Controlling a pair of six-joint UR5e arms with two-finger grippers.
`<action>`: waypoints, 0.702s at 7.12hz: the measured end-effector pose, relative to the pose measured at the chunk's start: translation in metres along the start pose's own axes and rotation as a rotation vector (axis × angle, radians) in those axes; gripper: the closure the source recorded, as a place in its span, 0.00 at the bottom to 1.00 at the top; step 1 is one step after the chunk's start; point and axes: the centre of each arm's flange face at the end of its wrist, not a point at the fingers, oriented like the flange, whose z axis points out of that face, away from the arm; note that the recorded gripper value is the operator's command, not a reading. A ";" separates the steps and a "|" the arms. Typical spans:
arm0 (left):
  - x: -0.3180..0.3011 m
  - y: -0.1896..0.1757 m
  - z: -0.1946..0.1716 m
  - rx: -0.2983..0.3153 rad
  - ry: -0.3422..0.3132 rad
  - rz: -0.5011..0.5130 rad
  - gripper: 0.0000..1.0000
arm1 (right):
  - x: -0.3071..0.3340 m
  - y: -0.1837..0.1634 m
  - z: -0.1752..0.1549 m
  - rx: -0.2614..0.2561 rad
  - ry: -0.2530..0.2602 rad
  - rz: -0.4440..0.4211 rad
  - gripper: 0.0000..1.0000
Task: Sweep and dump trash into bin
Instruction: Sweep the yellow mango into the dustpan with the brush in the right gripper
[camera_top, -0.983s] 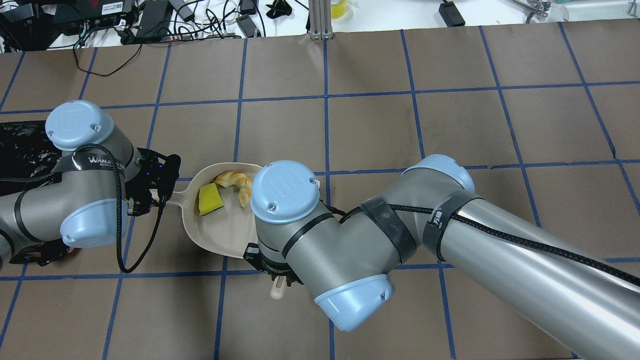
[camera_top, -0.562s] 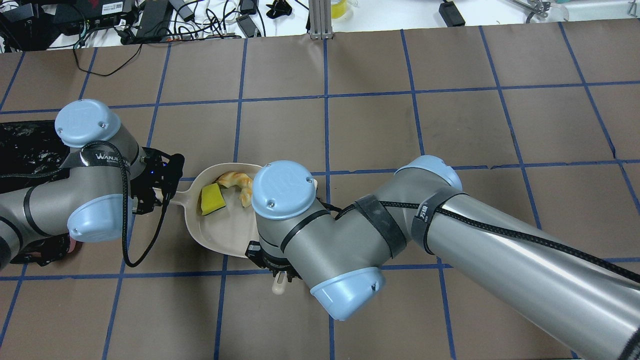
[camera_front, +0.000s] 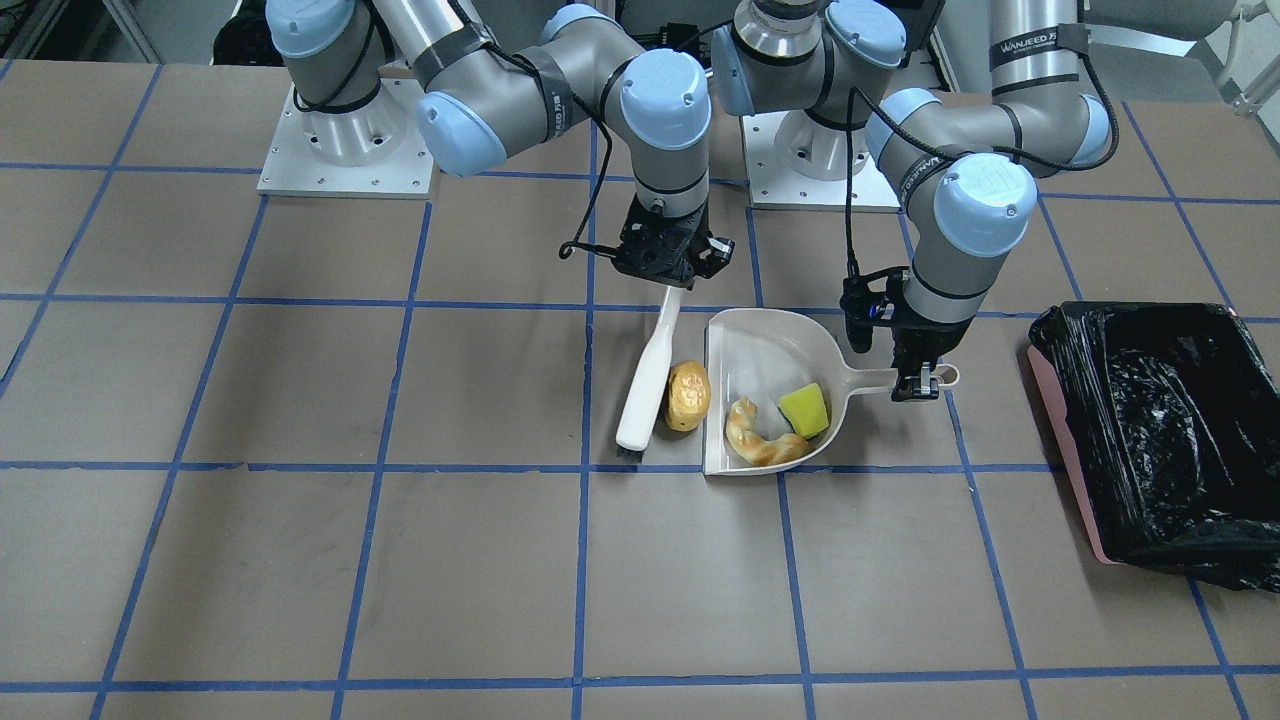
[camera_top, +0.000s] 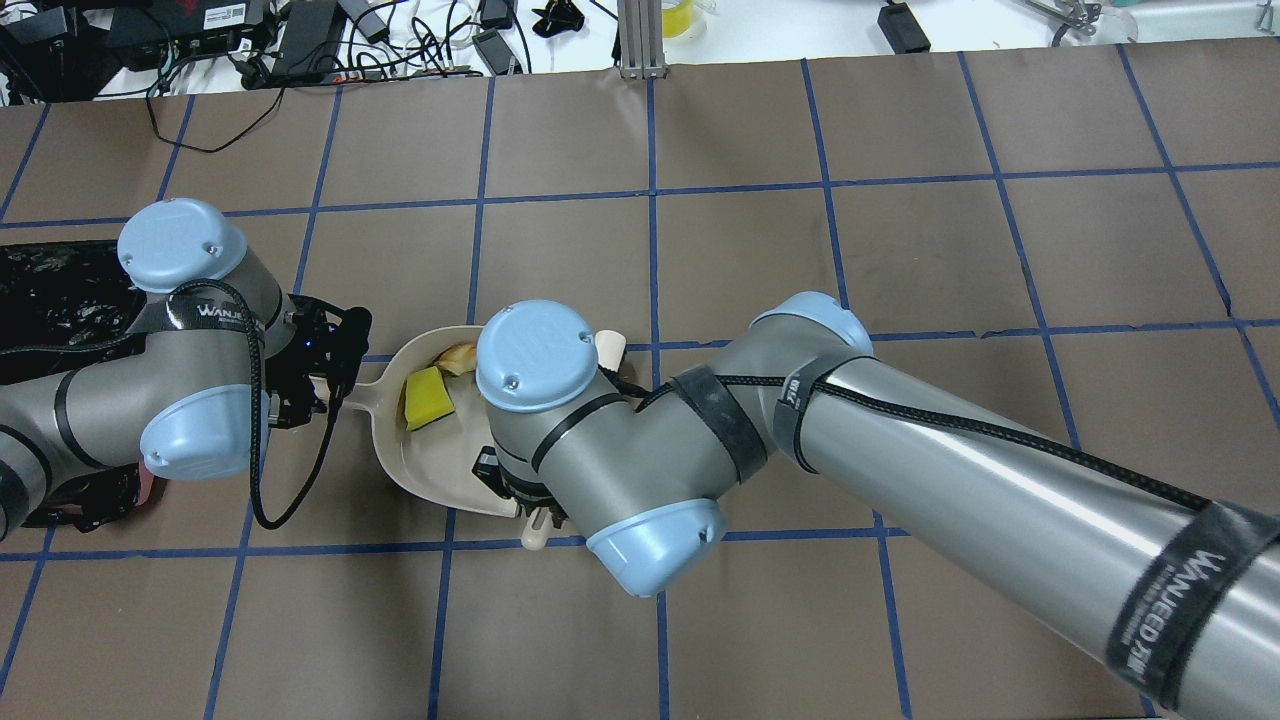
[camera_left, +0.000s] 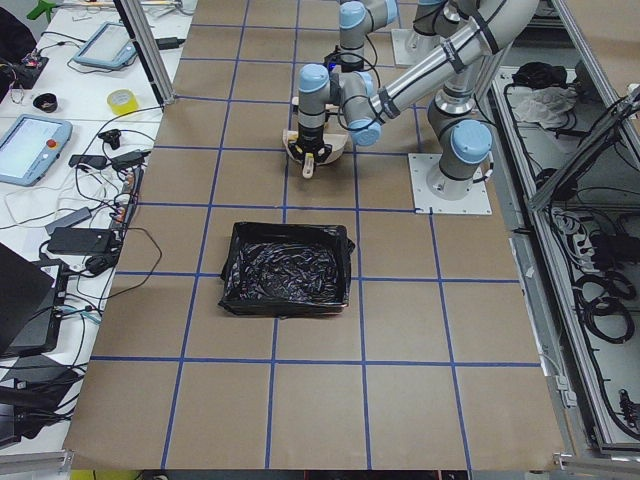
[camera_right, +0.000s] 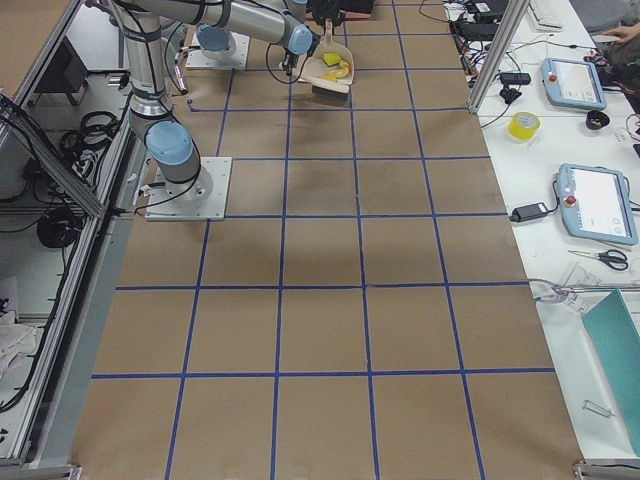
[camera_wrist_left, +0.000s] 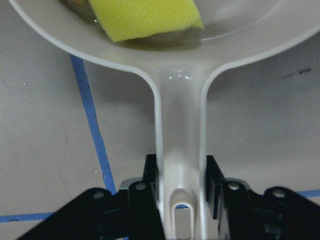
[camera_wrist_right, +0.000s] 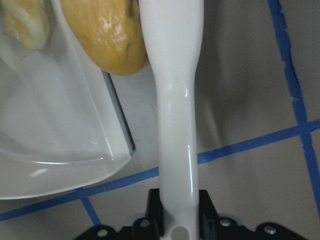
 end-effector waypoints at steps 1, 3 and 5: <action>0.000 0.000 -0.001 -0.001 -0.003 -0.001 1.00 | -0.025 -0.001 0.000 0.012 -0.034 0.029 1.00; 0.000 0.001 -0.004 -0.003 -0.009 -0.002 1.00 | -0.083 -0.003 -0.001 0.025 -0.095 0.089 1.00; -0.006 0.004 -0.010 -0.006 -0.018 -0.004 1.00 | -0.118 -0.008 0.004 0.024 -0.122 0.120 1.00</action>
